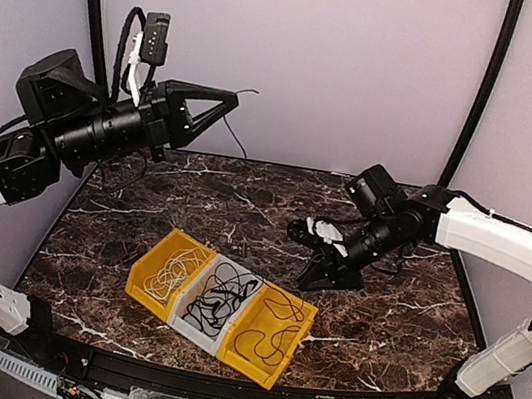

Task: Untangle the cables

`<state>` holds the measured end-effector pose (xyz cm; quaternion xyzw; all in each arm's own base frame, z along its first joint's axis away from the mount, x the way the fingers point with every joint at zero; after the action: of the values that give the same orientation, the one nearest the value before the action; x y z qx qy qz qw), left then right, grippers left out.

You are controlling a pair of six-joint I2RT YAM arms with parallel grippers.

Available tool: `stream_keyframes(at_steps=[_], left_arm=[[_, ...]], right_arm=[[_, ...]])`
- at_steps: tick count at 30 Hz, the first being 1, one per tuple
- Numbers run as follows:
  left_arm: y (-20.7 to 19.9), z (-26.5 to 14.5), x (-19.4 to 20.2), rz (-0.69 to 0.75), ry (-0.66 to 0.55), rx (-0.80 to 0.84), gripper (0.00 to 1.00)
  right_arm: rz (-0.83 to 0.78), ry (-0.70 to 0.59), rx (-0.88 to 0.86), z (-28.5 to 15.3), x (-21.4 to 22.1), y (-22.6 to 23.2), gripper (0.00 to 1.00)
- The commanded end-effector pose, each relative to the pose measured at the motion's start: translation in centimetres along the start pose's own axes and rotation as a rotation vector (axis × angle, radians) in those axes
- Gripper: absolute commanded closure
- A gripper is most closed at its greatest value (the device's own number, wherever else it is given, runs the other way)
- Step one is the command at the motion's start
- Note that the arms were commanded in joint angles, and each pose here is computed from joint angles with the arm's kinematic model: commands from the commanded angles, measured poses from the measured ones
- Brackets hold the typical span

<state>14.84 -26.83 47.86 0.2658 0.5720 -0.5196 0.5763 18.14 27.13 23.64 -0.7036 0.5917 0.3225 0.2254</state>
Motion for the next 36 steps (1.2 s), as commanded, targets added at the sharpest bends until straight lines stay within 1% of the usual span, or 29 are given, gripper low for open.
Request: stream_keyframes(at_steps=[1,2,3,4,7,9,10,16,19,21,26,30,36], left_arm=[[-1.7,-1.7,0.5,-0.091,0.01,0.09,1.0],[-1.7,-2.2,1.1,-0.118,0.0,0.09,1.0],[-1.1,-2.3,2.7,-0.137,0.019,0.07,1.0],[-1.3,-2.8,2.5,-0.164,-0.012,0.079,1.0],[-0.4,-3.1,5.5,-0.209,0.02,0.042,1.0],[-0.2,-3.2,6.9,-0.212,0.05,0.008,1.0],[-0.3,-3.3,7.3,-0.205,0.061,-0.001,1.0],[0.5,-3.4,9.3,-0.199,0.096,-0.056,1.0],[0.7,-2.9,10.4,-0.184,0.14,-0.075,1.0],[0.9,-2.4,11.3,-0.17,0.167,-0.104,1.0],[0.7,-0.6,13.9,-0.17,0.233,-0.088,1.0],[0.1,1.9,15.6,-0.161,0.268,-0.012,1.0],[-0.8,5.7,16.9,-0.126,0.266,0.108,1.0]], right_arm=[[-0.006,0.05,-0.058,2.4,0.5,0.7,0.81],[-0.005,0.058,-0.061,2.8,0.6,0.7,0.76],[0.0,0.066,-0.065,3.1,0.8,0.7,0.73],[0.006,0.073,-0.067,3.3,0.9,0.6,0.68],[0.008,0.092,-0.057,3.5,1.2,0.4,0.48],[-0.006,0.102,-0.039,3.2,1.4,0.5,0.41],[-0.013,0.107,-0.028,3.1,1.5,0.5,0.39],[-0.033,0.119,0.029,1.8,1.6,0.9,0.37],[-0.023,0.108,0.046,1.0,1.7,0.7,0.36],[-0.012,0.088,0.061,0.2,1.5,0.5,0.36],[-0.003,0.014,0.169,-2.9,1.4,-0.9,0.35],[0.1,-0.072,0.287,-5.9,3.6,-3.4,0.34],[0.294,-0.197,0.43,-9.5,8.8,-5.6,0.34]])
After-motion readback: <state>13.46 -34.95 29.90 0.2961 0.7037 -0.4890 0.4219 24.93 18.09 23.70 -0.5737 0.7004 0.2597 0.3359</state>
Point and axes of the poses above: each gripper's point midway between its finger pads, its own z axis out along the fingers, its own y axis along the line the jaws close on, x = y × z, the point moved 7 cm from there along -z, back along the fingers, and after that the axes turned 8 degrees about -z, right-handed, at the moved point
